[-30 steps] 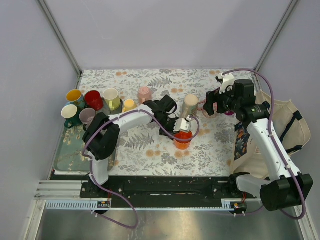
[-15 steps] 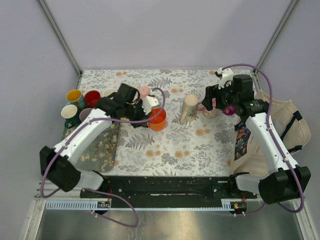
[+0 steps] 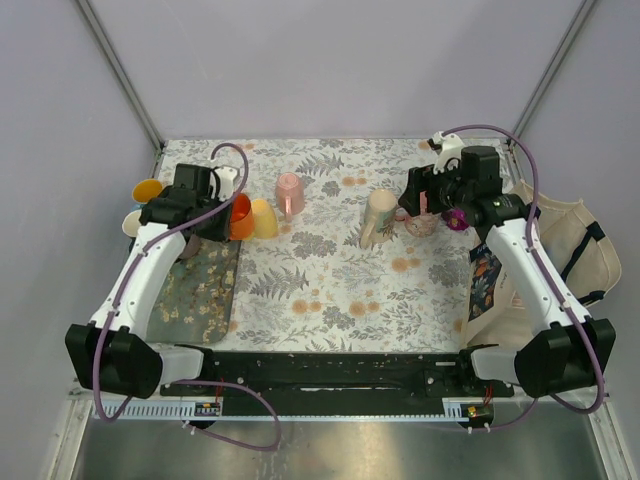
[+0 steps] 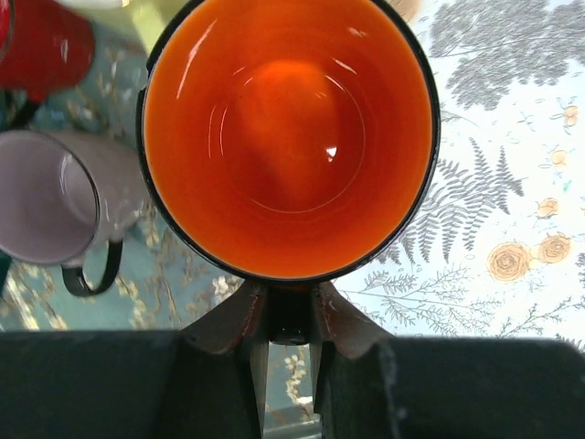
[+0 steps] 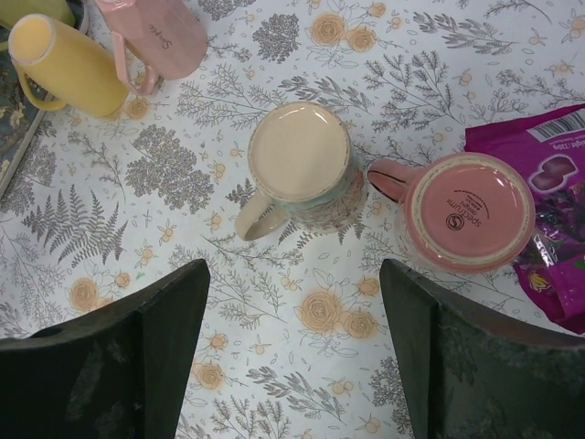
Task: Turn the mug right side up
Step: Move the cup to the tray.
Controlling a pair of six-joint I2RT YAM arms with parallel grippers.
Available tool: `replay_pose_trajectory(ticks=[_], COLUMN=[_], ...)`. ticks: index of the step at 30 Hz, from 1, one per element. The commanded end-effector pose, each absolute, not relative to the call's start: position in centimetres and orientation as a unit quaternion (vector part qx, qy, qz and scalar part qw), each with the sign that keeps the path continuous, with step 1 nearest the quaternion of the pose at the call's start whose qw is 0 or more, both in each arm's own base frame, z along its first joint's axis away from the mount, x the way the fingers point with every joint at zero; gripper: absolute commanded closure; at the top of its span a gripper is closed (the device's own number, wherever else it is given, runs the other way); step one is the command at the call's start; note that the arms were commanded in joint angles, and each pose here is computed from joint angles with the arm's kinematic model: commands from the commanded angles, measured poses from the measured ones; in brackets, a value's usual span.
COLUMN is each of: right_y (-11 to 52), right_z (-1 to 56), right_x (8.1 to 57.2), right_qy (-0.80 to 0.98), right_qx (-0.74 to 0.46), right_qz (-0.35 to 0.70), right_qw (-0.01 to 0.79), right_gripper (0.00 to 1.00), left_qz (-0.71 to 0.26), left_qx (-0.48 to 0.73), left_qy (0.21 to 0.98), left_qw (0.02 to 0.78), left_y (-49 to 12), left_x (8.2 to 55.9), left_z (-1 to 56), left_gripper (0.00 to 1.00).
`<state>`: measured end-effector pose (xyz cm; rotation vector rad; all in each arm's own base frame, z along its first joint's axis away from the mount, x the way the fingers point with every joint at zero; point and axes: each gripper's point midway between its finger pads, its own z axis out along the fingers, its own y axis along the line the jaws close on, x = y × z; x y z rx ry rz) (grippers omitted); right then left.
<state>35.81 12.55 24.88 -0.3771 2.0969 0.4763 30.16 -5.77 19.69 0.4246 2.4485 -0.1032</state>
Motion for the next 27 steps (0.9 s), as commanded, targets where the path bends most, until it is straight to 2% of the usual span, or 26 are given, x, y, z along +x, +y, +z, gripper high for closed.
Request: replay_pose_trajectory(ticks=[1, 8, 27], right_y=[13.2, 13.2, 14.1], right_z=[26.6, 27.6, 27.0], right_x=[37.0, 37.5, 35.6], right_qy=[0.838, 0.834, 0.835], right_qx=[-0.149, -0.158, -0.182], right_qz=[0.211, 0.207, 0.237], right_qw=[0.481, 0.486, 0.462], right_gripper=[0.16, 0.16, 0.17], left_qz=[0.002, 0.029, 0.050], left_qx=[0.057, 0.040, -0.018], left_qy=[0.933, 0.946, 0.937], left_qw=[0.355, 0.321, 0.346], left_y=[-2.5, -1.0, 1.4], left_x=[30.1, 28.2, 31.7], left_z=[20.5, 16.6, 9.1], left_gripper=[1.00, 1.00, 1.00])
